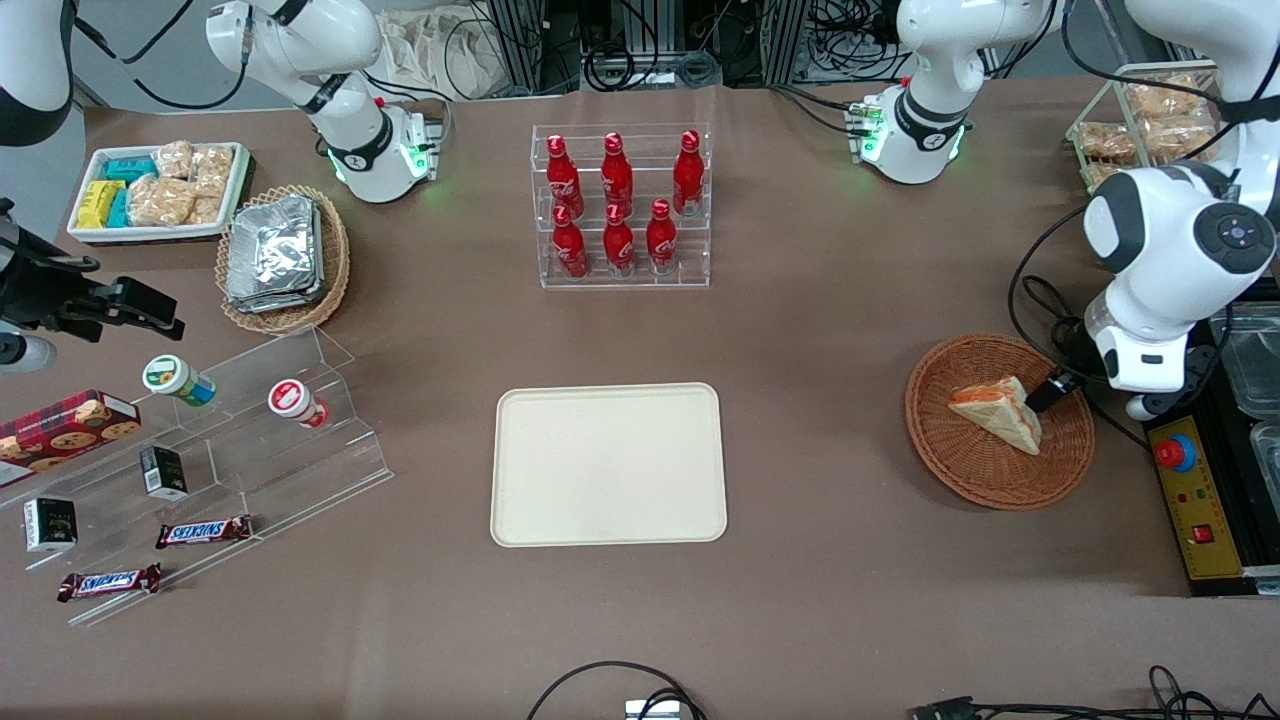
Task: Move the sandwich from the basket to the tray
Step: 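Lower the open left gripper over the wrapped sandwich in the basket, then close the left gripper on the sandwich and lift it from the basket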
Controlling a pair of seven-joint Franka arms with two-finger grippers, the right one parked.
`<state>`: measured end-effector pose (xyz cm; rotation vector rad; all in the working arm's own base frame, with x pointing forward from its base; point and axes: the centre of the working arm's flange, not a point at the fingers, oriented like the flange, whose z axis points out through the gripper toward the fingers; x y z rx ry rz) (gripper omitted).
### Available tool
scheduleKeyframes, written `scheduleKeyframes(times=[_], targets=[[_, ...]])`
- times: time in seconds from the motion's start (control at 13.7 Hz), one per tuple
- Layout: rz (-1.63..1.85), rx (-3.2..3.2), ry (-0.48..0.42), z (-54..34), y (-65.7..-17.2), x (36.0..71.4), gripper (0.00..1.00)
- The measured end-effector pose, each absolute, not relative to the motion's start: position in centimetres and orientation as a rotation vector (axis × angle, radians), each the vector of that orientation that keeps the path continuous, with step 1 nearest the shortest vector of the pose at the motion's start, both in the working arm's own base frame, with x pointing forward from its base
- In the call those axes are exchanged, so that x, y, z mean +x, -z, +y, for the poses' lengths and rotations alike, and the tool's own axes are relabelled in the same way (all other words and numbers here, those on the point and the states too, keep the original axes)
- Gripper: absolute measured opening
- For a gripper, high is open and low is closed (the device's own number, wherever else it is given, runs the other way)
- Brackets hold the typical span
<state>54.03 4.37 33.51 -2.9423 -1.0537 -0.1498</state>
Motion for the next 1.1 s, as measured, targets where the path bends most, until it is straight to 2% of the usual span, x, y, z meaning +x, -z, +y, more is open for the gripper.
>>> scheduleKeyframes(times=[0.37,1.1], targets=[[-1.167,-2.91,0.14,3.7,-30.5,54.4,1.0],[-1.212,-2.912,0.161,3.3,-24.7,52.6,1.0]])
